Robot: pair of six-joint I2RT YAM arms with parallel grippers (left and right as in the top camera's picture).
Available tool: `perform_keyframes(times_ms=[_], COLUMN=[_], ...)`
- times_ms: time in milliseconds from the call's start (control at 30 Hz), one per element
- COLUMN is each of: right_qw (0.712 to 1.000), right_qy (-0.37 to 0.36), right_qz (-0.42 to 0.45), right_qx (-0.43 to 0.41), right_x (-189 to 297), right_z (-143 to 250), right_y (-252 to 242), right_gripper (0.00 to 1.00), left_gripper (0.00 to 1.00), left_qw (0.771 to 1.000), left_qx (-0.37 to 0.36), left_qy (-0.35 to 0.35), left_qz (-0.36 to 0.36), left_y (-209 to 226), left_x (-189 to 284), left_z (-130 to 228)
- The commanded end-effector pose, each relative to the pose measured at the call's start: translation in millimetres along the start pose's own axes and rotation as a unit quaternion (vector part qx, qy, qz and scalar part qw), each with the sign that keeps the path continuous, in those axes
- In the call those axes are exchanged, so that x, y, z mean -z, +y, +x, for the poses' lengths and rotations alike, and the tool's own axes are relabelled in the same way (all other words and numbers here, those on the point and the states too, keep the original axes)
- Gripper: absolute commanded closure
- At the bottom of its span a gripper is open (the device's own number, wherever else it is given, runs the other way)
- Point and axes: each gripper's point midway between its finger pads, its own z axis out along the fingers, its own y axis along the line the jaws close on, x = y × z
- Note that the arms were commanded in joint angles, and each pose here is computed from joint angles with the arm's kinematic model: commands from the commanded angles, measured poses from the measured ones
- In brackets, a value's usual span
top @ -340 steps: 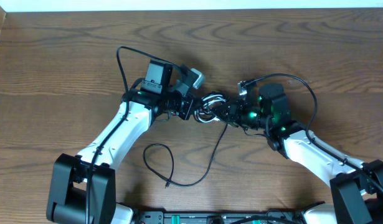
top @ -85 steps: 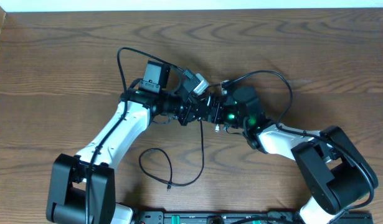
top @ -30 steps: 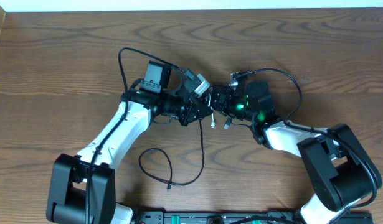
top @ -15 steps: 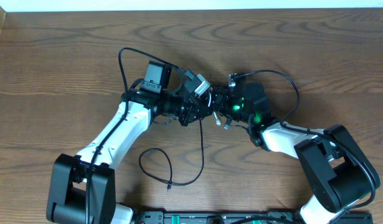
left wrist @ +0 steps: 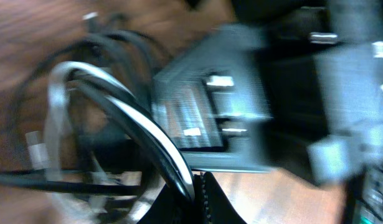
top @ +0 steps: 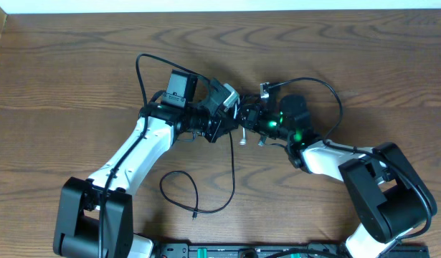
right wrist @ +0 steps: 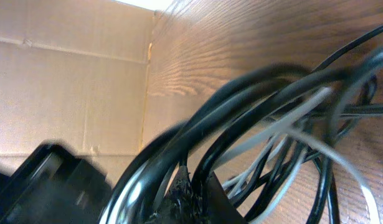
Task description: Untangle cables
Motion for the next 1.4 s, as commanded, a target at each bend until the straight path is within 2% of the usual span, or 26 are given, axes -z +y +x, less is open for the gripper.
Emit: perform_keyframes(times_ms=[0, 333, 467, 900, 1367], right_qw=[0.997, 0.986, 0.982, 0.98, 0.987], right_qy=[0.047, 0.129, 0.14, 0.121, 0.074], right_qz=[-0.051, -0.103, -0.122, -0.156, -0.139], right_qx=[0.032, 0.028, 0.027, 0.021, 0.028], right_x=[12.9, 50.5, 70.8, 139.1, 167.1], right_z=[3.8, 5.6, -4.3, -44.9, -55.9], right_y=[26.1, 27.9, 25.4, 7.5, -27.0], right_gripper=[0.99, 0.99, 0.99, 0.99, 0.99], left_gripper=[0.93, 0.93, 0.93, 0.92, 0.93], left_qw=[0.994, 0.993, 0.993, 0.993, 0.993], left_qx=[0.048, 0.051, 0.051, 0.051, 0.05], left_qy=[0.008, 0.01, 0.01, 0.01, 0.01], left_qz=[-0.096, -0.107, -0.107, -0.107, -0.107], left_y=[31.3, 34.9, 35.0, 34.9, 34.8], left_x=[4.0, 4.7, 4.8, 4.7, 4.7], left_z=[1.0, 2.1, 2.1, 2.1, 2.1])
